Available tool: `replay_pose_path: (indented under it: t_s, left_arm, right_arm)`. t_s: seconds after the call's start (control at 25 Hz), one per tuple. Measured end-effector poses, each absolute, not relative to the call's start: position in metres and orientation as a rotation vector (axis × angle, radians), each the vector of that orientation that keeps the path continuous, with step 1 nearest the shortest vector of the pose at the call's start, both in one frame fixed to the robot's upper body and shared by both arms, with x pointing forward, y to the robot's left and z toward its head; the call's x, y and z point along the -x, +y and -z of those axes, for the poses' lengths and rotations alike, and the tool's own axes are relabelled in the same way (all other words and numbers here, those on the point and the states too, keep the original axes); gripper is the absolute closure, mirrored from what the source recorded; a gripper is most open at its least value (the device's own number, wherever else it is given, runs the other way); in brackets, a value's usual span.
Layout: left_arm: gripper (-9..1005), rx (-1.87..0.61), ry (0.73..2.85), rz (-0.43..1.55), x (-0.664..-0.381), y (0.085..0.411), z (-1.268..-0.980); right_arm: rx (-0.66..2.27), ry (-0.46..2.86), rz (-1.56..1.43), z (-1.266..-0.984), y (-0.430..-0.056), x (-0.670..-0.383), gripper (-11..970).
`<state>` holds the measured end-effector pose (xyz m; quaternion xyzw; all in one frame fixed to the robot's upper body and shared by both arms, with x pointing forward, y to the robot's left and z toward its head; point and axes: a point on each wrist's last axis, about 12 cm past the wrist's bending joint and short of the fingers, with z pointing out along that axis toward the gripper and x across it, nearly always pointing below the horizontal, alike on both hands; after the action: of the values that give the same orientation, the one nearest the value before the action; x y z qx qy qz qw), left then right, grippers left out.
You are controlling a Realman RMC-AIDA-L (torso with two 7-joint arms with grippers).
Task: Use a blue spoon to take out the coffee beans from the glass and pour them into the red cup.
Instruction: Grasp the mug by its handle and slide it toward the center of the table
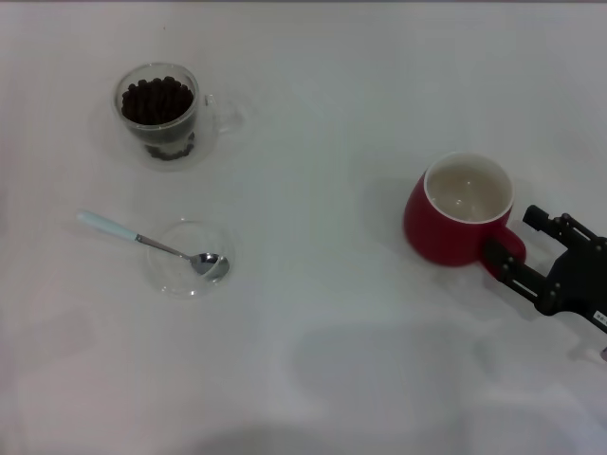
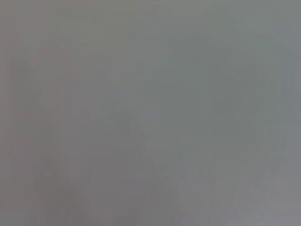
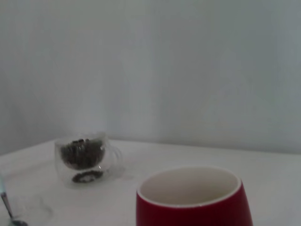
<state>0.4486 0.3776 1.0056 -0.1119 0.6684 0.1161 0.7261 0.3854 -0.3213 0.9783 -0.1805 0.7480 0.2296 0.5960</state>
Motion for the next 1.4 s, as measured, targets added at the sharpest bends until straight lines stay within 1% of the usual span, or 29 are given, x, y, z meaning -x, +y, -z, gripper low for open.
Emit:
replay_pose_path:
  t_s: [0.04,0.24,0.48,0.8,1.0,1.24,1.4]
  left_arm:
    - [104,0.247,1.474,-0.256,-0.449,0.378,-1.006]
    - [103,0.247,1.475,-0.255,-0.449,0.377,-1.006]
    - [103,0.247,1.475,-0.252,-0.45,0.376,-1.005]
    - [104,0.245,1.471,-0.247,-0.452,0.375,-1.006]
    - [104,0.244,1.47,-0.246,-0.453,0.375,-1.007]
    - [104,0.244,1.47,-0.246,-0.453,0.375,-1.007]
    - [104,0.244,1.471,-0.246,-0.453,0.375,-1.007]
  right_arm:
    - [0.419,1.745,-0.528,-0.977,-0.322,-0.385,88]
    - [0.418,1.759,-0.518,-0.976,-0.323,-0.386,236]
    - [0.427,1.763,-0.512,-0.976,-0.325,-0.387,271]
    - [0.476,1.747,-0.509,-0.977,-0.323,-0.386,477]
    - [0.495,1.738,-0.524,-0.977,-0.32,-0.388,696]
    - [0.55,1.723,-0.572,-0.978,-0.311,-0.392,741]
    - [0.587,1.704,-0.614,-0.98,-0.304,-0.395,742]
